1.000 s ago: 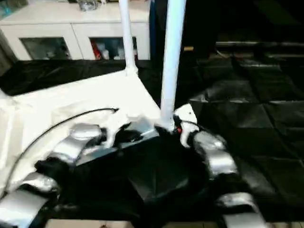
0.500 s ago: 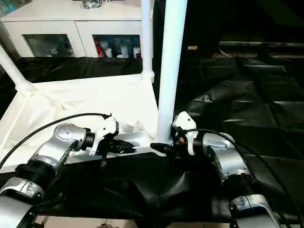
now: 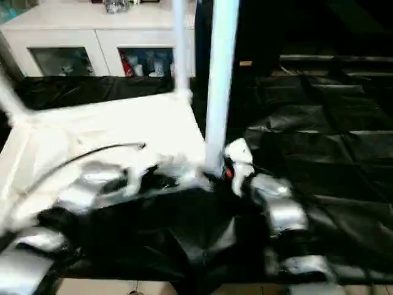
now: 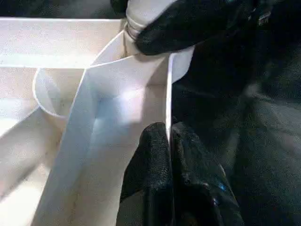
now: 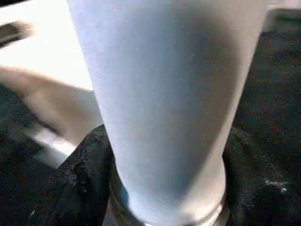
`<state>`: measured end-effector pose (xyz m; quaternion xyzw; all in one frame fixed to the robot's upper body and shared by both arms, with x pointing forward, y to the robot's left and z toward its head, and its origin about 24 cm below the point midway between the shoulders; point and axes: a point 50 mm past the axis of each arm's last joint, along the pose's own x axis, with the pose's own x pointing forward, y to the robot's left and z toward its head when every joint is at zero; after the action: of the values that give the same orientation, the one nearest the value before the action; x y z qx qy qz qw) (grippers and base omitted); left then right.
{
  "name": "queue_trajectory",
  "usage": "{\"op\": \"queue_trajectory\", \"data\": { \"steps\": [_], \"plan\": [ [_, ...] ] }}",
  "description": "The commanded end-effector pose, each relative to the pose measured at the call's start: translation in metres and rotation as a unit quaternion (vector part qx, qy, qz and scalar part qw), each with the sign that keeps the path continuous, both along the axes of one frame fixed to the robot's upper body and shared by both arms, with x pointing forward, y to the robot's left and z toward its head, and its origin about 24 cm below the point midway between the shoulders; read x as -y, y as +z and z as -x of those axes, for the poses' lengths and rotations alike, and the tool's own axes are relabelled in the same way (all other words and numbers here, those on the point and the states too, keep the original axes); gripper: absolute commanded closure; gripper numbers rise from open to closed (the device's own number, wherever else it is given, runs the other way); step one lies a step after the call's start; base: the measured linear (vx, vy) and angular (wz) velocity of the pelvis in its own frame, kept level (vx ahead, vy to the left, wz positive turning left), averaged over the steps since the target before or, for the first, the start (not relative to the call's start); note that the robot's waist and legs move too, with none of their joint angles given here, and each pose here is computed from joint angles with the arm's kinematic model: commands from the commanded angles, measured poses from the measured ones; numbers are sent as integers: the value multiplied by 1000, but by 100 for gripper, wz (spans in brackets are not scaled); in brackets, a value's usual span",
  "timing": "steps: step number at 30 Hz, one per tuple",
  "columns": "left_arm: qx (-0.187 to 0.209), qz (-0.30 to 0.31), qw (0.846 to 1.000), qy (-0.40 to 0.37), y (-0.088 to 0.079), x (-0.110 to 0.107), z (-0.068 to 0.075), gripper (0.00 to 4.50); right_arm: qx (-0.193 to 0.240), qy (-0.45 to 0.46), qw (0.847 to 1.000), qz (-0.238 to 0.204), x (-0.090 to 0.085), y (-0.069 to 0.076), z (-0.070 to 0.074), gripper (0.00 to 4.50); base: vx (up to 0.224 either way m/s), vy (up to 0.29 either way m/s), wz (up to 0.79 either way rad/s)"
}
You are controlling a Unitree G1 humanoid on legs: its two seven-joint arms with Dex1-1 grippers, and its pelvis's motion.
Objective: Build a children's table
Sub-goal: Rotate leg to tighten
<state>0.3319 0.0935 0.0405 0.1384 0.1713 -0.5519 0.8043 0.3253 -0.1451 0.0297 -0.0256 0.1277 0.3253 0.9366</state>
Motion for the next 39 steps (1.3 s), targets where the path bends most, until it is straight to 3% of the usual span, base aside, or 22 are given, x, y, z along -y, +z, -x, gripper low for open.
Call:
{"op": "queue_trajectory", "data": {
  "steps": [1,3,6,8,9,11,13,18,22,27,32,33,38,39],
  "plan": [
    [15,12,998,57,4,21,-9,450,-57,-50,997,10,-22,-27,5,177,0,0,0],
    [22,23,995,92,7,42,-13,450,-57,-71,996,21,-45,-29,1,177,0,0,0],
    [26,28,995,92,10,53,-13,450,-36,-44,998,33,-56,-23,-1,177,0,0,0],
    [29,31,995,85,11,56,-13,450,-36,-45,998,8,-57,-19,-4,177,0,0,0],
    [30,33,996,83,11,57,-12,450,-35,-47,998,-10,-56,-17,-5,142,0,0,0],
    [31,36,997,68,11,56,-11,450,-27,-34,999,-21,-52,-12,-6,108,0,0,0],
    [30,36,997,62,11,55,-11,450,-23,-25,999,-24,-49,-10,-6,106,0,0,0],
    [16,25,1000,-4,6,35,-4,450,-9,46,999,-6,-22,0,-6,53,0,0,0],
    [-3,8,998,-55,2,11,3,450,-9,160,987,8,0,10,7,53,0,0,0],
    [-30,-6,994,-105,4,-18,11,450,-24,239,971,20,19,17,18,53,0,0,0],
    [-40,-8,992,-117,6,-31,13,450,-30,258,965,24,24,18,20,53,0,0,0],
    [-44,-9,991,-123,6,-34,15,450,-31,263,964,23,25,19,21,78,0,0,0],
    [-50,-10,990,-131,7,-40,17,450,-31,274,961,17,22,20,22,104,0,0,0],
    [-49,-10,990,-131,8,-40,17,450,-30,274,961,14,21,21,21,127,0,0,0]
  ]
}}
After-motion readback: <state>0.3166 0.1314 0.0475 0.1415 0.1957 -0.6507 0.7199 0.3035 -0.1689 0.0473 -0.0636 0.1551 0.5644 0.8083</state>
